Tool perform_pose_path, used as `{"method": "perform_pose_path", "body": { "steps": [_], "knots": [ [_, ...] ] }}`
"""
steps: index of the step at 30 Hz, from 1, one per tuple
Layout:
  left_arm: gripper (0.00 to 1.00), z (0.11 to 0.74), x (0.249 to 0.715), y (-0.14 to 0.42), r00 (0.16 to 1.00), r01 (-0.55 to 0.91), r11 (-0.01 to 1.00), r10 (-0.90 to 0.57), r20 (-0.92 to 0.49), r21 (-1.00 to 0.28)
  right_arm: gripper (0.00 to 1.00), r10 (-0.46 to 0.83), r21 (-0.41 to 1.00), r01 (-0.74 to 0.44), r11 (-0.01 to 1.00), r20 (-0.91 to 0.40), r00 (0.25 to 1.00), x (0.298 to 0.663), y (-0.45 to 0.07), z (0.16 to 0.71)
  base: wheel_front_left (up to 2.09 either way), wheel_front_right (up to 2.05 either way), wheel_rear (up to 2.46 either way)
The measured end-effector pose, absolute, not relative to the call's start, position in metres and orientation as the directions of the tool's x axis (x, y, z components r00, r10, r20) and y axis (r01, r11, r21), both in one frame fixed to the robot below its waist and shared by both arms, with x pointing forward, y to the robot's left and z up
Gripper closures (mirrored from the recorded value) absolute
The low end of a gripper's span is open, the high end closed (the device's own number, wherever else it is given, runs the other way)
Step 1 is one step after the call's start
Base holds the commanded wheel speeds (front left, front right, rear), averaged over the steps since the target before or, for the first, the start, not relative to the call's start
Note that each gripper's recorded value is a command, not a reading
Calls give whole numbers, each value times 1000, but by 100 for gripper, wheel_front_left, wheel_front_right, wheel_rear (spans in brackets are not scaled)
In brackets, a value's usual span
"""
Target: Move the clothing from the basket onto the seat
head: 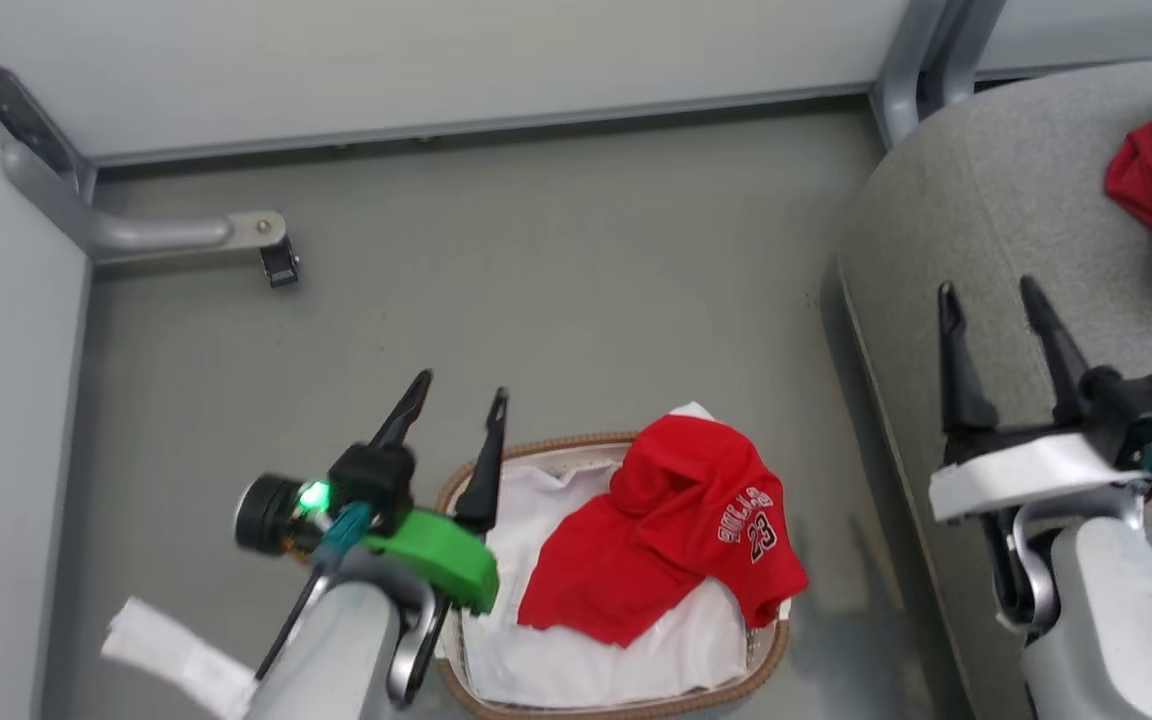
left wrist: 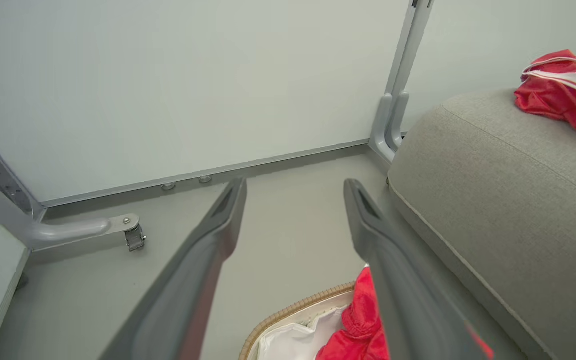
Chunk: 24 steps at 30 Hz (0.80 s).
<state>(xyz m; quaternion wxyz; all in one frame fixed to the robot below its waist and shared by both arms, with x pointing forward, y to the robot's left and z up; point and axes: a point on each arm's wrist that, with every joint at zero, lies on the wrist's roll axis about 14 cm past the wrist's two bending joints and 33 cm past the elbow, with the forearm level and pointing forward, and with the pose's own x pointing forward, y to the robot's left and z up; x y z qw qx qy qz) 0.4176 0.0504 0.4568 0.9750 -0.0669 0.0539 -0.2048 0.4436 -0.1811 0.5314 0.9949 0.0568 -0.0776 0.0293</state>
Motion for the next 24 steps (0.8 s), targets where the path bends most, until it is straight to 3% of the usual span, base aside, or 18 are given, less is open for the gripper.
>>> {"method": "perform_pose_path", "body": {
  "steps": [5,12,18,24],
  "knots": [
    [0,425,453,0,793,582,811,-583,-180,-60,0,40,68,-53,996,179,983,479,-187,528,0,0,0],
    [0,337,474,-24,648,690,722,-650,-397,-56,0,-13,81,0,997,155,988,519,-207,497,0,0,0],
    [0,254,459,-33,498,736,667,-654,-570,-121,0,-24,94,14,995,104,994,538,-215,459,0,0,0],
    [0,199,438,-52,362,784,592,-678,-640,-185,0,-46,84,43,996,33,998,540,-228,421,0,0,0]
  ]
}}
